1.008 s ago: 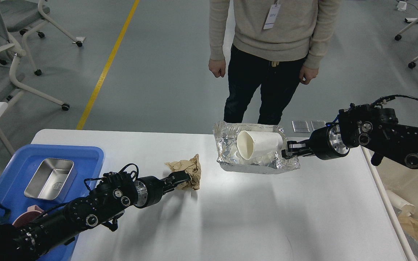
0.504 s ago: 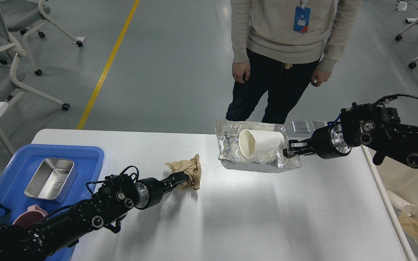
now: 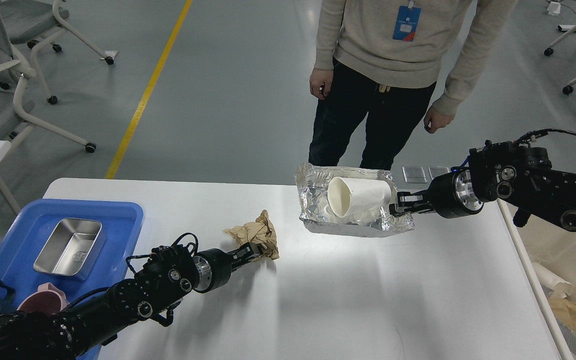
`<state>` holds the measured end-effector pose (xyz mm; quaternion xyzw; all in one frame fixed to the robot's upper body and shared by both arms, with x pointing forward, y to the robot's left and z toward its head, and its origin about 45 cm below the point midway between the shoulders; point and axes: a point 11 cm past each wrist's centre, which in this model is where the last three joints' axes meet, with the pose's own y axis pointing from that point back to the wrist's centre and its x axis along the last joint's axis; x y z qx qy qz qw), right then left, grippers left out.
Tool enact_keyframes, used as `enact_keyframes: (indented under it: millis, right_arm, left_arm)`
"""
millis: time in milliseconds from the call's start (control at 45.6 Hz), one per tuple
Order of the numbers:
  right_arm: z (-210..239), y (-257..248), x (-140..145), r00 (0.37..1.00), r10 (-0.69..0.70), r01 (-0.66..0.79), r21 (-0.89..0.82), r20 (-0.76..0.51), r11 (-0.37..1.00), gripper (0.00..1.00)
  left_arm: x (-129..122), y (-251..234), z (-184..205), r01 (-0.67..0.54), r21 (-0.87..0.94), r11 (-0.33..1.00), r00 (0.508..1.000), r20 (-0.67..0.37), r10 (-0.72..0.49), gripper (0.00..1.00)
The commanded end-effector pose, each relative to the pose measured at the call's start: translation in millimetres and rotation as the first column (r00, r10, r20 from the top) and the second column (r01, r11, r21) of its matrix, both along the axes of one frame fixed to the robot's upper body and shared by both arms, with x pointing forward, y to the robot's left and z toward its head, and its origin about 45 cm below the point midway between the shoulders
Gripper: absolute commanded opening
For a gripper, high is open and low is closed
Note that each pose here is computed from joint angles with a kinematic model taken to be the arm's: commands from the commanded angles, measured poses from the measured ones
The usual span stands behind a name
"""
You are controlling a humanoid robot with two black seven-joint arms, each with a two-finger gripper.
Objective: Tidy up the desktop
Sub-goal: 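Lift the brown paper high with the left gripper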
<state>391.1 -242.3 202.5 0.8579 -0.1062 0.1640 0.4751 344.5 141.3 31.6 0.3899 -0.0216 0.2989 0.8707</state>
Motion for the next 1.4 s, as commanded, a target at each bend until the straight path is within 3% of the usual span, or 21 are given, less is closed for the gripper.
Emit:
enact_keyframes:
  millis: [0, 373, 679, 898, 1030, 1380]
  right_arm:
    - [0, 1, 0, 1.0, 0.002, -0.002, 0.001, -0.001, 1.0, 0.0]
    - [1, -5, 1, 1.0, -0.01, 0.01, -0.005, 0.003, 1.0, 0.0]
    - [-1, -3, 0, 1.0, -0.006, 0.006, -0.007, 0.0, 1.0, 0.0]
    - [-3, -2, -1, 1.0, -0.001, 0.001, -0.009, -0.003, 1.0, 0.0]
    - [-4, 1, -1, 1.0, 0.005, -0.005, -0.008, -0.007, 1.0, 0.0]
    - [-5, 2, -2, 1.0, 0.007, -0.007, -0.012, -0.007, 1.0, 0.0]
  left_arm:
    - [0, -2, 1, 0.007, -0.016, 1.0, 1.0, 0.009, -0.007, 0.0]
    - [-1, -21, 25, 0.084, -0.08, 0.993, 0.995, 0.052, -0.08, 0.0]
    - [6, 46, 73, 0.131, -0.044, 0.99, 0.985, 0.117, -0.125, 0.0]
    - [-3, 99, 119, 0.162, 0.014, 0.987, 0.975, 0.151, -0.163, 0.0]
    - [-16, 107, 156, 0.21, 0.018, 0.978, 0.958, 0.198, -0.209, 0.0]
    - [-16, 139, 258, 0.257, 0.13, 0.958, 0.894, 0.345, -0.287, 0.0]
